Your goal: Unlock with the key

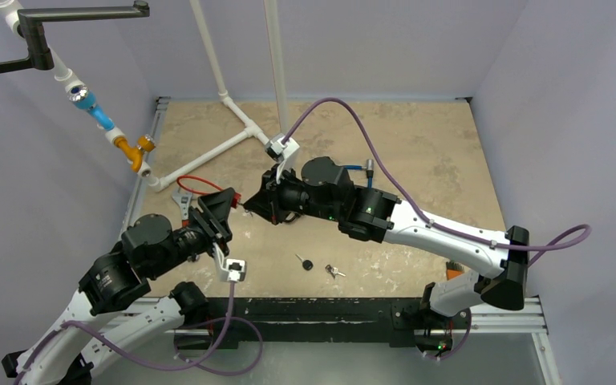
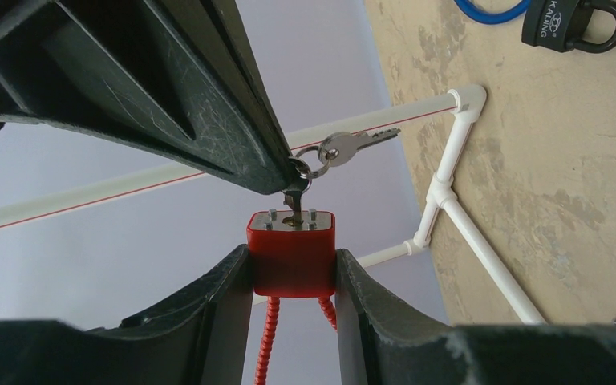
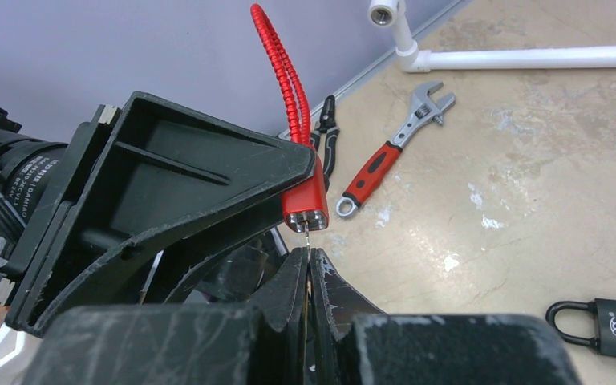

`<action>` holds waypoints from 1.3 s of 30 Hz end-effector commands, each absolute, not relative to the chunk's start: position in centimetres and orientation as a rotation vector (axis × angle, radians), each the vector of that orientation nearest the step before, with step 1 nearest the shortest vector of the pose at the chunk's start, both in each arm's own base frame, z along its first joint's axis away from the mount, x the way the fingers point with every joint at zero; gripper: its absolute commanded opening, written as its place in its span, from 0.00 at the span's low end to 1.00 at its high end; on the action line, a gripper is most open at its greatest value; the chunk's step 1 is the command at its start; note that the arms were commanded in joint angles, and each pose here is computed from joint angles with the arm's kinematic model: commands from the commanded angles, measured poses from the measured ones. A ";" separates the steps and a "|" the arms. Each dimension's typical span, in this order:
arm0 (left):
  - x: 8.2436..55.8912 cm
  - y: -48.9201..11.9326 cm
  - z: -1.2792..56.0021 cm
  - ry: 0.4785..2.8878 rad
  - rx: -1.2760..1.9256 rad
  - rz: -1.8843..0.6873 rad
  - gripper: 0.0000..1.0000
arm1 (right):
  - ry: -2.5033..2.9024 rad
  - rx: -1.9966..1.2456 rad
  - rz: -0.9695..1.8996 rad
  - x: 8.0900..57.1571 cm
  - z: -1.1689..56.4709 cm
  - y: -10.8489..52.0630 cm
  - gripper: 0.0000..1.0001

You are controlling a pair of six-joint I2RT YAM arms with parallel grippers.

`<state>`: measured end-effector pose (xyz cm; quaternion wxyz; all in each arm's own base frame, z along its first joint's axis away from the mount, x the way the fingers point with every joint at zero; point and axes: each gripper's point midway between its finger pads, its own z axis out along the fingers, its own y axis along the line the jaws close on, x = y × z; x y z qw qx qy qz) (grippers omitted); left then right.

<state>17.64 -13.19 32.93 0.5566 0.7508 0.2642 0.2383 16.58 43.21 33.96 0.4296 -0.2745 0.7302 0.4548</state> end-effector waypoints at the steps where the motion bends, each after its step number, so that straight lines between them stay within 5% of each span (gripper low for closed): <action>1: 17.4 -13.3 36.0 0.642 1.662 0.527 0.00 | 1.746 -0.626 1.159 17.3 35.7 44.2 0.00; 24: 15.6 -14.2 38.7 0.664 1.552 0.328 0.00 | 1.723 -0.619 1.117 17.2 36.2 44.5 0.00; 39: 15.8 -15.0 37.1 0.420 1.664 0.527 0.00 | 1.761 -0.606 1.142 16.9 35.1 44.7 0.00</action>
